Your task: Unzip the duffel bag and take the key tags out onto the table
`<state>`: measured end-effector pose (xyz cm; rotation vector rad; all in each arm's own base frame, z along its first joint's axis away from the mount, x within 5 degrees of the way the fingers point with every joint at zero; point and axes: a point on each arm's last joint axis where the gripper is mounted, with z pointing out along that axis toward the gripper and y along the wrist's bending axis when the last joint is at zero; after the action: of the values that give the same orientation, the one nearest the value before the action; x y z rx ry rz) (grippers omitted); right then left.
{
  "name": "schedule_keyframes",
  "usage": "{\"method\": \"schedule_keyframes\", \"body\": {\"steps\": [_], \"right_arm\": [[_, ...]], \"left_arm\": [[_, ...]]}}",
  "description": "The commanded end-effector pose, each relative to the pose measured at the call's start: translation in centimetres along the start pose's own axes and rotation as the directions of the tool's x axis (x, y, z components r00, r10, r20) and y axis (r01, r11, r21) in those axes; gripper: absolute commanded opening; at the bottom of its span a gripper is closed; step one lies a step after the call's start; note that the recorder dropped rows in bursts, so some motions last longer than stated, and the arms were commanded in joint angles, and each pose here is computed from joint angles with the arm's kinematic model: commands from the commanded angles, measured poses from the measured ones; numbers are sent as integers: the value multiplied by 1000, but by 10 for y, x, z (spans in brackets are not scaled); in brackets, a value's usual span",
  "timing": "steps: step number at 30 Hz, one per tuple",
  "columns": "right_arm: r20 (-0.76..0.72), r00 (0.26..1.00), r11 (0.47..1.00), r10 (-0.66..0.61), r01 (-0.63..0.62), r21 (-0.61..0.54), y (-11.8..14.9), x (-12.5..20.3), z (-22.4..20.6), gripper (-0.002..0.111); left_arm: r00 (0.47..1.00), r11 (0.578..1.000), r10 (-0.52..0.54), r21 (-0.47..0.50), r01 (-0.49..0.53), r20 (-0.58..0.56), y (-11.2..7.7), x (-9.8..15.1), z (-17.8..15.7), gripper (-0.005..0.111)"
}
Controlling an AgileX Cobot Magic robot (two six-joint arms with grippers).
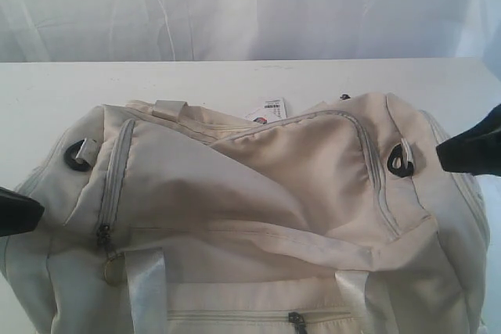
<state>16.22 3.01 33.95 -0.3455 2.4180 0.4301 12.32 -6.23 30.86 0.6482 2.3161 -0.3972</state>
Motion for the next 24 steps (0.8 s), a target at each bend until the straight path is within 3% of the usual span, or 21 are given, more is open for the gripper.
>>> {"method": "schedule_keyframes", "body": {"steps": [1, 8, 16, 21, 24], "right_arm": [[-142, 988, 998, -55, 53, -20, 4, -15, 25, 0], [-172, 968, 977, -185, 162, -137, 51, -30, 61, 0], [-202, 914, 916, -351, 292, -275, 114, -19, 103, 0], [-200, 872, 875, -447, 380, -298, 124, -15, 134, 2], [-243, 858, 875, -452, 374, -307, 124, -11, 150, 16]], "left_arm": [[1000, 1000, -5, 18, 5, -4, -2, 1, 0, 0], [1000, 1000, -5, 18, 5, -4, -2, 1, 0, 0], [1000, 1000, -5, 18, 5, -4, -2, 1, 0, 0], [1000, 1000, -5, 18, 5, -4, -2, 1, 0, 0], [1000, 1000, -5, 18, 5, -4, -2, 1, 0, 0]]}}
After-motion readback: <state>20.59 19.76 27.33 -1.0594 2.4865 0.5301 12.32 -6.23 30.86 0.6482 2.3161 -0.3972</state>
